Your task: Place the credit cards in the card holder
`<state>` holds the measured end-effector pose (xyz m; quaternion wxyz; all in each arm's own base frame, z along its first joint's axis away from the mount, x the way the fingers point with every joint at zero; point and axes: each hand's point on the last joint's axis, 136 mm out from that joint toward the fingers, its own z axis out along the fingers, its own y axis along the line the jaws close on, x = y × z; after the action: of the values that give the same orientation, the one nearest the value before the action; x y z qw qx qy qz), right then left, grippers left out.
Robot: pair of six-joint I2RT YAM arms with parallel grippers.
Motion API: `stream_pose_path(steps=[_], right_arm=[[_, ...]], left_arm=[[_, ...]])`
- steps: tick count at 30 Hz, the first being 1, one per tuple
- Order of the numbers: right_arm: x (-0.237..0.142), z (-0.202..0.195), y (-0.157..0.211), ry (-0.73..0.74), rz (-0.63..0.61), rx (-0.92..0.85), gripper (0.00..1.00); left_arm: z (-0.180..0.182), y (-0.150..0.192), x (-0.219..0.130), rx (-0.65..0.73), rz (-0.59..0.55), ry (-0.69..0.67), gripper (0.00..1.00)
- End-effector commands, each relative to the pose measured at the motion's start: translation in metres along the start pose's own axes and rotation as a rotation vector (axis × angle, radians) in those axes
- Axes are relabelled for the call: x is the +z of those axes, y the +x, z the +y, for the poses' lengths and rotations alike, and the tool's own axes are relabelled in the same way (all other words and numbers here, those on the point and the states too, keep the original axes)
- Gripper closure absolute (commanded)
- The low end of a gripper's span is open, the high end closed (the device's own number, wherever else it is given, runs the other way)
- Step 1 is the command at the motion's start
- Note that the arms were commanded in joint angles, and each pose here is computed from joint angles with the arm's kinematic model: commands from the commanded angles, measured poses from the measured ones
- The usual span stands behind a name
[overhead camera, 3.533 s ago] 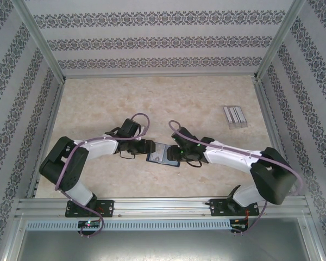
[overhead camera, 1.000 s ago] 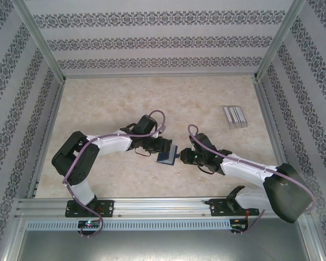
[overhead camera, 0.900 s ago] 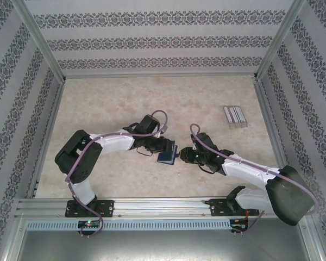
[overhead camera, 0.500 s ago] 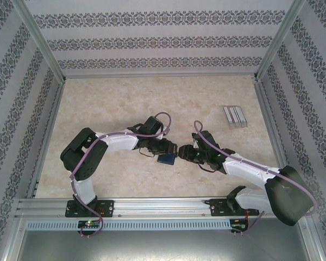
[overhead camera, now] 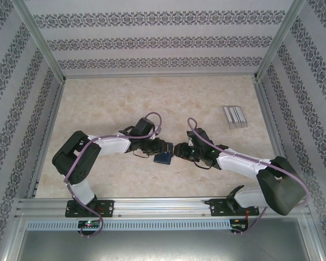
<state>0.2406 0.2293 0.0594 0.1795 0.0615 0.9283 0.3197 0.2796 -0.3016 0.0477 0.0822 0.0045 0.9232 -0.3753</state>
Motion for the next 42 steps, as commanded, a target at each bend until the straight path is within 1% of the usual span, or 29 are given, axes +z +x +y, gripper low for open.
stream_pose_path(steps=[1,4,6,7,8,9,11,15,18,20,25,27,28,29,30,31,36,39,42], right_arm=[[-0.003,0.013,-0.009,0.014,-0.030,-0.061,0.59],[0.003,0.026,-0.009,0.026,-0.025,-0.105,0.59],[0.007,0.032,-0.008,0.055,-0.026,-0.145,0.58],[0.008,0.034,-0.009,0.073,-0.030,-0.161,0.57],[0.010,0.034,-0.009,0.098,-0.029,-0.172,0.53],[0.010,0.032,-0.010,0.131,-0.028,-0.182,0.51],[0.011,0.030,-0.012,0.208,-0.025,-0.222,0.51],[0.014,0.023,-0.012,0.302,-0.017,-0.261,0.67],[0.017,0.021,-0.010,0.324,0.000,-0.263,0.70],[0.017,0.019,-0.009,0.339,0.002,-0.270,0.75],[0.011,0.017,-0.011,0.360,0.001,-0.278,0.86],[0.009,0.016,-0.010,0.358,-0.004,-0.279,0.88],[0.008,0.015,-0.010,0.356,-0.003,-0.279,0.87],[0.007,0.016,-0.009,0.352,-0.002,-0.277,0.83],[0.005,0.017,-0.008,0.342,0.000,-0.272,0.73],[0.004,0.020,-0.008,0.331,-0.004,-0.268,0.69],[0.007,0.035,-0.008,0.269,-0.001,-0.297,0.66],[0.018,0.033,-0.002,0.304,0.051,-0.331,0.65],[0.025,0.028,0.000,0.331,0.065,-0.350,0.65]], left_arm=[[-0.004,-0.012,-0.012,-0.040,-0.077,0.059,0.68],[-0.002,-0.015,-0.020,-0.089,-0.102,0.116,0.67],[0.002,-0.015,-0.026,-0.096,-0.112,0.117,0.67],[0.007,-0.015,-0.028,-0.096,-0.112,0.097,0.67],[0.013,-0.014,-0.030,-0.094,-0.104,0.068,0.67],[0.019,-0.012,-0.031,-0.093,-0.095,0.036,0.67],[0.029,-0.008,-0.032,-0.072,-0.079,-0.027,0.67],[0.041,-0.002,-0.023,-0.034,-0.030,-0.073,0.67],[0.046,0.006,-0.011,-0.052,0.026,-0.062,0.68],[0.047,0.009,-0.007,-0.065,0.034,-0.043,0.68],[0.047,0.009,-0.009,-0.051,0.039,-0.066,0.67],[0.047,0.010,-0.008,-0.047,0.043,-0.072,0.67],[0.049,0.010,-0.006,-0.051,0.048,-0.076,0.67],[0.050,0.011,-0.005,-0.054,0.053,-0.081,0.67],[0.052,0.012,-0.004,-0.058,0.059,-0.090,0.67],[0.053,0.014,-0.002,-0.063,0.064,-0.101,0.67],[0.059,0.017,0.003,-0.071,0.065,-0.142,0.70],[0.061,0.017,0.005,-0.090,0.068,-0.148,0.72],[0.061,0.017,0.008,-0.101,0.075,-0.142,0.72]])
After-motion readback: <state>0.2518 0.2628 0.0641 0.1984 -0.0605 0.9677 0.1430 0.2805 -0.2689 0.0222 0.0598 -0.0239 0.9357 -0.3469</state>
